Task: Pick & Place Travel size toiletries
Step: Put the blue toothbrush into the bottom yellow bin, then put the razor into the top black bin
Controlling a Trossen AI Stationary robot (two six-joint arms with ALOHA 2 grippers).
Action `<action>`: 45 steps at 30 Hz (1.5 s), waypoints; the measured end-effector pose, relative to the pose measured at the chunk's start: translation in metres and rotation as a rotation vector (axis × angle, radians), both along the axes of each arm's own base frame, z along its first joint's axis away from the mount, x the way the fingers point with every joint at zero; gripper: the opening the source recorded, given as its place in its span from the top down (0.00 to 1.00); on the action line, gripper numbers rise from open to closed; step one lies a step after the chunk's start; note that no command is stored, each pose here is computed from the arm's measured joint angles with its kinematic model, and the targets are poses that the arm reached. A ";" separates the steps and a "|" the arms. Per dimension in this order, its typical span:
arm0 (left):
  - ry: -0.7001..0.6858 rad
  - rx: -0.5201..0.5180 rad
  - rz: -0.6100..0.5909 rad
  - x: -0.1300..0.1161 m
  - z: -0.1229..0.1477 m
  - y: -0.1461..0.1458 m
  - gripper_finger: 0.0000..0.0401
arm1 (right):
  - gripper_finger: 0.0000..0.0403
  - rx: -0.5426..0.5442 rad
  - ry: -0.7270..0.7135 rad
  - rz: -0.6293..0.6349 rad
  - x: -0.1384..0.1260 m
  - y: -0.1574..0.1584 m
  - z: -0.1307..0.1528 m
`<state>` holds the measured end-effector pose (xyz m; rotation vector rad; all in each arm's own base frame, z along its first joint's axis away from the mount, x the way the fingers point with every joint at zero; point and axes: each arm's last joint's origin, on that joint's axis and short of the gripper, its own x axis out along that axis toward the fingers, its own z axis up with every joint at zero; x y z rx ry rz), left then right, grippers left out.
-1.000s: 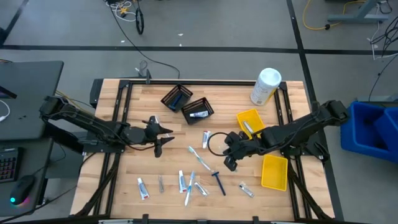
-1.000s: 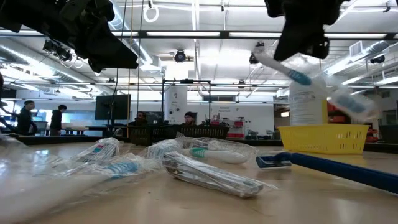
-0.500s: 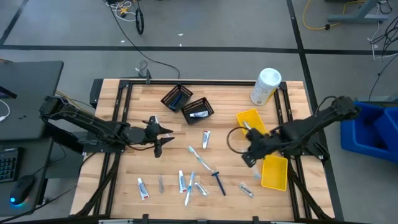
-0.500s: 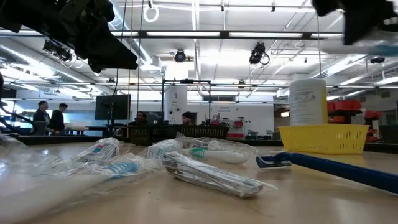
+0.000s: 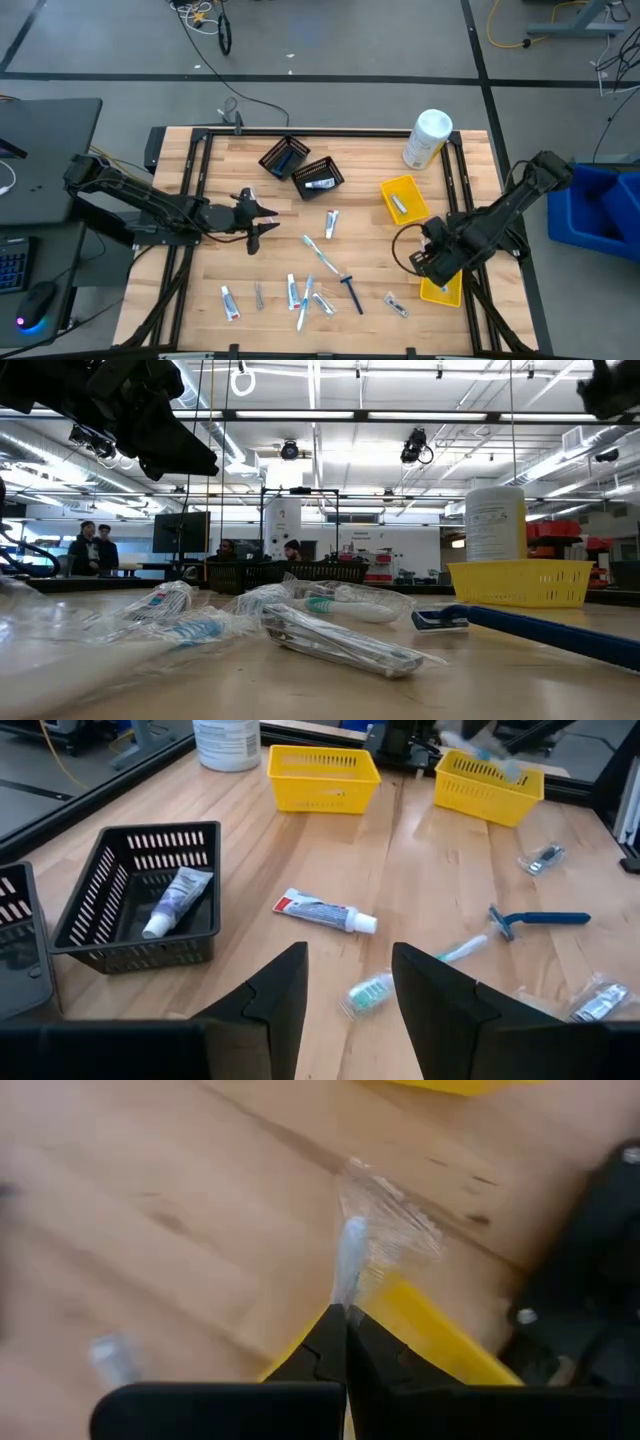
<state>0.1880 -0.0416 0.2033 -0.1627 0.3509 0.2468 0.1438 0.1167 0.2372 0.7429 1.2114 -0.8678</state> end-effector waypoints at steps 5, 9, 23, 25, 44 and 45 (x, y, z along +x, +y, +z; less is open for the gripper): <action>-0.001 0.002 0.004 0.000 0.000 0.000 0.61 | 1.00 -0.029 0.079 -0.022 -0.006 0.001 -0.035; -0.003 0.009 0.022 0.000 0.000 0.001 0.61 | 1.00 0.011 0.102 -0.019 -0.008 0.000 -0.051; -0.011 0.006 0.035 0.000 0.001 0.001 0.61 | 0.88 0.013 0.119 0.043 -0.009 0.000 -0.054; -0.012 0.001 0.037 0.000 0.001 0.001 0.61 | 0.85 0.027 0.136 0.060 -0.010 0.000 -0.054; -0.016 -0.018 0.044 0.000 0.001 0.001 0.61 | 0.71 0.161 0.227 0.035 -0.010 0.005 -0.050; -0.016 -0.018 0.044 0.000 0.001 0.001 0.61 | 0.71 0.165 0.222 0.038 -0.009 0.006 -0.047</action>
